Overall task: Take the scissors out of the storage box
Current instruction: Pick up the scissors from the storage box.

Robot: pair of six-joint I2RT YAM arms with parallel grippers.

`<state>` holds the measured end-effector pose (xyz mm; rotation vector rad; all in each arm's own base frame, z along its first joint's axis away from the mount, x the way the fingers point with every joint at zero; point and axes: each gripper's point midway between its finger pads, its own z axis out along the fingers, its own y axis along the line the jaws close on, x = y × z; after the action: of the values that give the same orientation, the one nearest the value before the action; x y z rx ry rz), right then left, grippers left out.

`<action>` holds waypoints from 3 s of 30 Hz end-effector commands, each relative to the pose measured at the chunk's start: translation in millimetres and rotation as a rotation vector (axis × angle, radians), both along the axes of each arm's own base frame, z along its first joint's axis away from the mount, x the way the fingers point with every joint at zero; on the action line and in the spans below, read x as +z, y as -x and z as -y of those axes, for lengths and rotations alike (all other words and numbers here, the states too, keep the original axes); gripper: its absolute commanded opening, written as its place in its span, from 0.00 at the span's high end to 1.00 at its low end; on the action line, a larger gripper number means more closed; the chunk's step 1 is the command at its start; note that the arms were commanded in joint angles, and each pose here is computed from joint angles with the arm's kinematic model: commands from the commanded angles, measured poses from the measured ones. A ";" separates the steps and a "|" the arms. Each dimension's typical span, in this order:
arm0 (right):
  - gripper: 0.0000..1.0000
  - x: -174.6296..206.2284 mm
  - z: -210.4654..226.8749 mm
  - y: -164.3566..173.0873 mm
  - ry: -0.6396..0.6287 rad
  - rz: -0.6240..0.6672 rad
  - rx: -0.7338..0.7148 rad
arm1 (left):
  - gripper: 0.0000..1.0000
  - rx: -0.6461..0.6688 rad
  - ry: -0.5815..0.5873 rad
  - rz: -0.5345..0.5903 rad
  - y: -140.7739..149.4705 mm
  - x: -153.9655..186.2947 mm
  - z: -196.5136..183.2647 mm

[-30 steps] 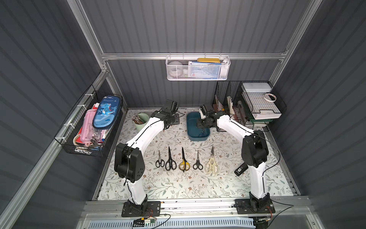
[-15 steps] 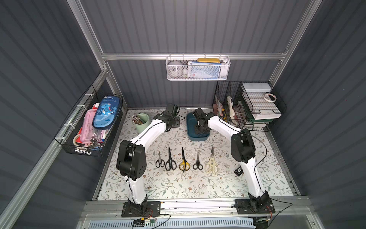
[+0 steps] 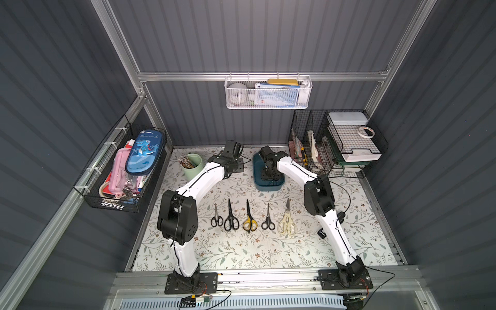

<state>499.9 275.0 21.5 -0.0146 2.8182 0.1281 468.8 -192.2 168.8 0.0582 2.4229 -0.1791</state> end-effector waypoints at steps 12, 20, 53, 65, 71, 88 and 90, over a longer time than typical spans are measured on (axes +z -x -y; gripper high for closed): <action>0.55 46.3 2.0 -9.4 -0.032 0.083 0.018 | 0.59 -0.024 0.021 0.032 -8.1 14.7 7.2; 0.55 91.2 11.6 -5.4 0.024 0.142 0.026 | 0.59 -0.035 0.031 0.032 -11.8 14.6 11.7; 0.58 -47.7 13.3 18.6 -0.017 -0.188 -0.098 | 0.59 -0.037 0.012 0.025 -7.9 12.9 7.7; 0.78 -61.0 2.5 15.5 -0.091 -0.209 -0.076 | 0.59 -0.032 0.003 0.023 -7.9 12.5 6.2; 0.77 -21.6 -2.7 5.2 -0.113 -0.124 -0.036 | 0.59 -0.029 -0.001 0.025 -10.4 13.1 6.3; 0.63 20.3 38.0 -18.7 0.097 0.065 -0.047 | 0.59 -0.045 0.015 0.022 -12.2 13.4 11.7; 0.62 12.1 41.9 -19.4 0.122 0.047 -0.059 | 0.59 -0.045 0.012 0.024 -11.7 14.2 11.1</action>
<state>525.0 242.3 53.5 0.0263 2.7207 0.0363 479.9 -203.0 185.2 0.0825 2.3891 -0.2256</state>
